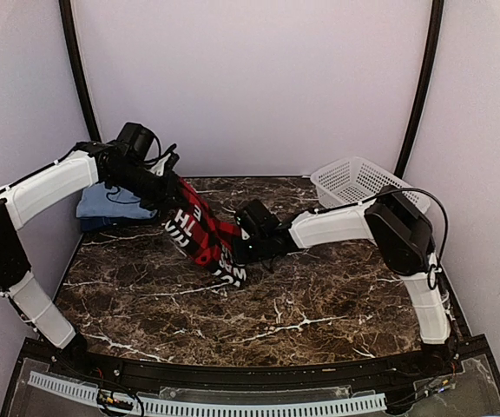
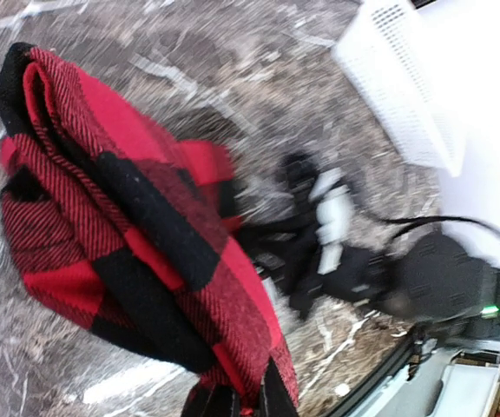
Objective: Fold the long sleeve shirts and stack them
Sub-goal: Turn over the square-folded shirt at the center of the board.
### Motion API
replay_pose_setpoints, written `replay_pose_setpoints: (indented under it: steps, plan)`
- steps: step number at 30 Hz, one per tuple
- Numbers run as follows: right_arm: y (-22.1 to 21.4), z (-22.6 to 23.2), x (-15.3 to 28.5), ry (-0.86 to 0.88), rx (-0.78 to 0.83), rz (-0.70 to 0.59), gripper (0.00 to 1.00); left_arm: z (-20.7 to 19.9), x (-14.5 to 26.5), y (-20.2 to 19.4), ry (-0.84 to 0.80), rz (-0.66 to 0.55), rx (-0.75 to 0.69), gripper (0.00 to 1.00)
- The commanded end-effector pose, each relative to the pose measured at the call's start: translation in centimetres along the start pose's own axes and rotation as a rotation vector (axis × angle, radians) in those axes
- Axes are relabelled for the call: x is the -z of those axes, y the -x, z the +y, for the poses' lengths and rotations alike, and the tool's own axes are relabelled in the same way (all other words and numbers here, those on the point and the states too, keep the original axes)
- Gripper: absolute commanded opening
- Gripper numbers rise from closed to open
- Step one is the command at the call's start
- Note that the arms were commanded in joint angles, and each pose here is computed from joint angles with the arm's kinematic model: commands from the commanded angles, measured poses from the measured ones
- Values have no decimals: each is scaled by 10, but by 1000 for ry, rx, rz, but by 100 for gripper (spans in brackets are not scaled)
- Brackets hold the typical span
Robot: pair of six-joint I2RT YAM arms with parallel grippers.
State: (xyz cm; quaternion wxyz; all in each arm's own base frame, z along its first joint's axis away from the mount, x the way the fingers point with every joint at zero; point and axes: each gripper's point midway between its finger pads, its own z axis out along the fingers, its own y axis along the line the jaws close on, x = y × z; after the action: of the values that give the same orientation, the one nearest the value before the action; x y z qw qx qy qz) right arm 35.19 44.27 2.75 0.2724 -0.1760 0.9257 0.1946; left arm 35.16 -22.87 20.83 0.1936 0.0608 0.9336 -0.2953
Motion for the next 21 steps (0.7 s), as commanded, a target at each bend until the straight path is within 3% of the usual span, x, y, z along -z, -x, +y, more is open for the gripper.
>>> replay_pose_setpoints:
  steps: [1, 6, 13, 16, 21]
  plan:
    - [-18, 58, -29, 207, -65, 46, 13, -50, 27, 36, -184, -95, -78, 0]
    - [11, 109, -40, 450, -179, -26, 14, -65, 13, 54, -267, -96, -76, 0]
    - [37, 154, -40, 674, -201, -53, 21, -65, -14, 48, -319, -38, -57, 0]
    - [42, 153, -32, 705, -201, -74, 25, -66, -20, 44, -330, -18, -57, 0]
    - [44, 113, -23, 647, -247, -98, 32, -61, -27, 35, -320, 3, -53, 0]
